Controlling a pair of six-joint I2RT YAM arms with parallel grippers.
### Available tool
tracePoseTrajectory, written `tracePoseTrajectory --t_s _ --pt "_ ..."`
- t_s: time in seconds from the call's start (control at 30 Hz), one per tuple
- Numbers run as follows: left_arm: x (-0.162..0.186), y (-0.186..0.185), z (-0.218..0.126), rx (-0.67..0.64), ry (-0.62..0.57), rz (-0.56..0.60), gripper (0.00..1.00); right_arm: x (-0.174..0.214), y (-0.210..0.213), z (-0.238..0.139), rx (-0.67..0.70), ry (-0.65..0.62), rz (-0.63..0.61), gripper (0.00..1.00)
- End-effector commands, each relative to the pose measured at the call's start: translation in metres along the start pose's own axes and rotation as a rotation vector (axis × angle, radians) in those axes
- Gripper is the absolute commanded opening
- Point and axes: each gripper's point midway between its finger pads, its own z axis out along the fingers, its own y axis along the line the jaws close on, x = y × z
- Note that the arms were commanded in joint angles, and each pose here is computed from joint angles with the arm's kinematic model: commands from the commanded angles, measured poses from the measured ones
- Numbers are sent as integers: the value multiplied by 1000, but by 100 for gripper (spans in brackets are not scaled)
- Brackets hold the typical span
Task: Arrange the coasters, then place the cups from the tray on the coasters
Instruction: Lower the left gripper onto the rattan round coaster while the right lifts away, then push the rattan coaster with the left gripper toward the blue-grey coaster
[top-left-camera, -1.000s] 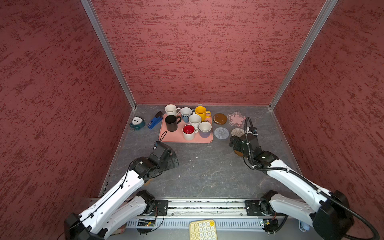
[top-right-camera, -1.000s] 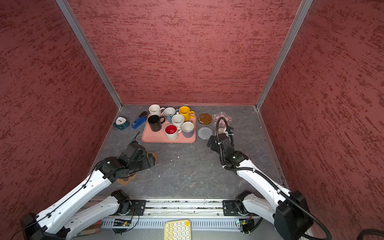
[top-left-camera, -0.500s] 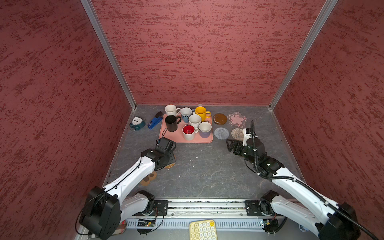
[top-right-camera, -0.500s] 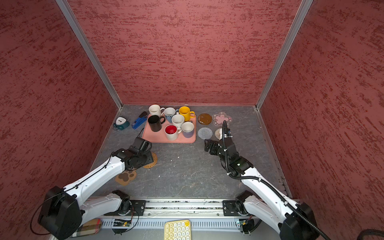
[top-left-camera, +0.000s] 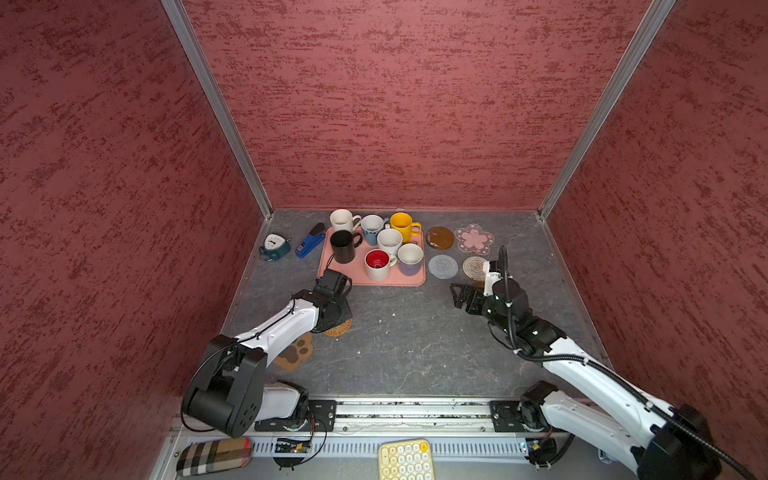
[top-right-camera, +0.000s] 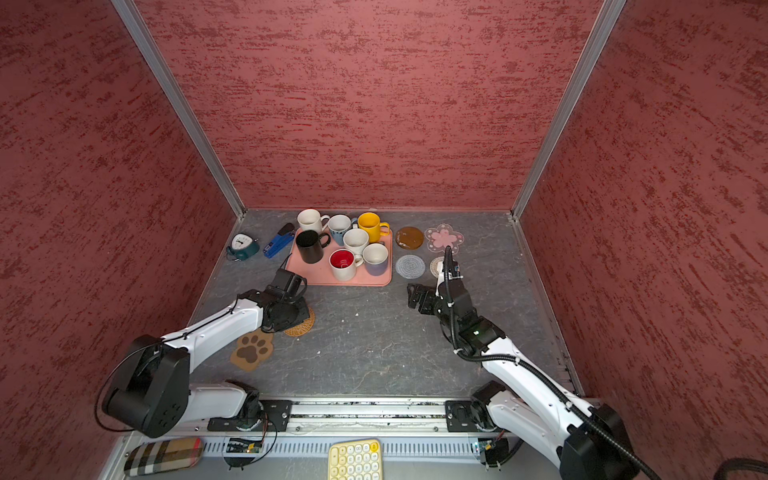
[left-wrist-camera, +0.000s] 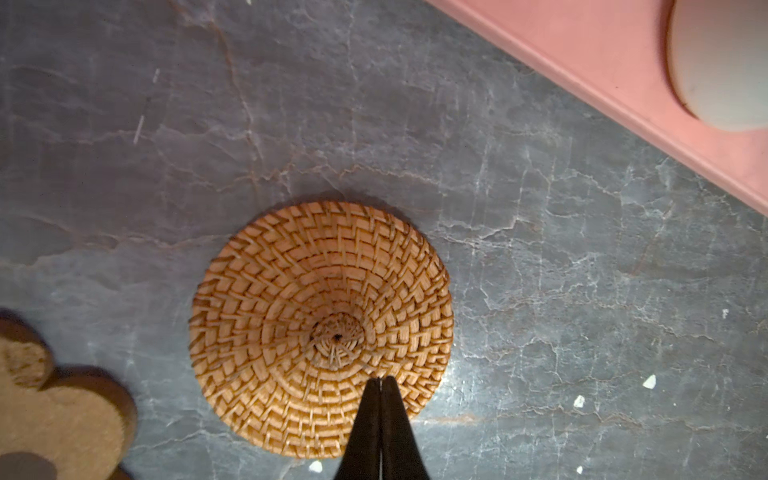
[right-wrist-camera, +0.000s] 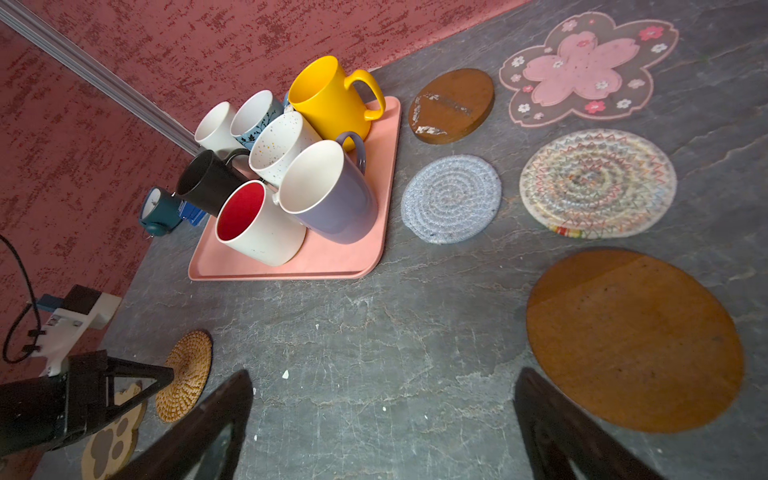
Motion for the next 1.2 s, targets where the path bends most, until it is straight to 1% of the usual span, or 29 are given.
tracePoseTrajectory --t_s 0.0,0.07,0.4,0.57,0.77,1.0,1.17 --pt "2 -2 10 20 8 -1 3 -4 5 -2 -33 -21 -10 99" --pt "4 -3 15 20 22 -1 0 -4 2 -3 -22 -25 -15 99" --pt "19 -10 32 5 60 19 0 2 -10 -7 7 -28 -12 99" --pt "30 -30 36 13 68 64 0 2 -13 -10 12 -34 -10 99" --pt "48 -69 39 49 82 123 0 2 -28 -10 47 -29 26 99" --pt "71 -130 37 114 98 222 0 0 -42 -15 56 -27 93 99" --pt "85 -168 42 155 114 266 0 3 -52 -19 58 -13 149 99"
